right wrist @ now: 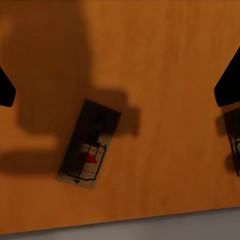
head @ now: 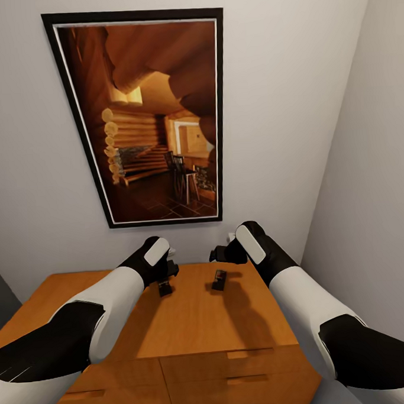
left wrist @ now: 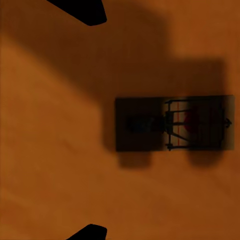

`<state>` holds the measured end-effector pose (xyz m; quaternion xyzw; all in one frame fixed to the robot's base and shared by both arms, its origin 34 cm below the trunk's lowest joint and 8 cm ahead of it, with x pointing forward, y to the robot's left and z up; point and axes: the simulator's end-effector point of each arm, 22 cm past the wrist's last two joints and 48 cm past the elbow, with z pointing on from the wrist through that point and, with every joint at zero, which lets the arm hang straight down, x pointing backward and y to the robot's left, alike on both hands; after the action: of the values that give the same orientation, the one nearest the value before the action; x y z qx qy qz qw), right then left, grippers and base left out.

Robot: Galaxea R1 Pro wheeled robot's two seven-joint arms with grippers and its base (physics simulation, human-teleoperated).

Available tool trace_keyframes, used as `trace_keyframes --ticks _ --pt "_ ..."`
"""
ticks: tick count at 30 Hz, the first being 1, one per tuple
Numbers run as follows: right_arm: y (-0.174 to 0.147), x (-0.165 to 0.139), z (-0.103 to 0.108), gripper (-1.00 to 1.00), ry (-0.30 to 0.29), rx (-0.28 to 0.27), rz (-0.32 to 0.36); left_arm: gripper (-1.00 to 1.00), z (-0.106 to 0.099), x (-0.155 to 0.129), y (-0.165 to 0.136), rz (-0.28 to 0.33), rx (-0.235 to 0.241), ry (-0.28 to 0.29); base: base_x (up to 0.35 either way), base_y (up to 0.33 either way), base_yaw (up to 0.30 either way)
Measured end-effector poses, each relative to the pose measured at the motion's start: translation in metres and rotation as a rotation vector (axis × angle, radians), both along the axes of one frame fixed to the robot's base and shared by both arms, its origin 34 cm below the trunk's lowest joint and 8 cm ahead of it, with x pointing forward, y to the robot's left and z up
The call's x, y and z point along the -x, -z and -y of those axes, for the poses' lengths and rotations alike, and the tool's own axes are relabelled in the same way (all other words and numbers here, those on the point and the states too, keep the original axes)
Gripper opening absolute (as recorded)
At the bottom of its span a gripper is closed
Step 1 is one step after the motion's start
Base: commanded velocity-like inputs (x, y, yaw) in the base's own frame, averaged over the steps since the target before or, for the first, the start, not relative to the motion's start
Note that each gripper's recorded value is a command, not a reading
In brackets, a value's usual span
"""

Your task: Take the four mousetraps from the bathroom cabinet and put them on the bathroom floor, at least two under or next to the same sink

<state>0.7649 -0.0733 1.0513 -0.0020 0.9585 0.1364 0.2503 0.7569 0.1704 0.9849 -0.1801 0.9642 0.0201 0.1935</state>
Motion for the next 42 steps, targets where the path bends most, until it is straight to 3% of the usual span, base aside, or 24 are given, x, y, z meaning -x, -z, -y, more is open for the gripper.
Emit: trace_keyframes --ticks 17,42 --pt "0.002 -0.001 0.000 1.00 0.000 0.000 0.000 1.00 0.011 -0.005 0.002 0.016 0.045 0.021 0.000 0.000 0.000" --pt "0.014 -0.006 0.000 1.00 0.000 0.000 0.001 1.00 0.009 -0.005 0.016 -0.005 0.031 0.038 0.000 0.000 0.000"
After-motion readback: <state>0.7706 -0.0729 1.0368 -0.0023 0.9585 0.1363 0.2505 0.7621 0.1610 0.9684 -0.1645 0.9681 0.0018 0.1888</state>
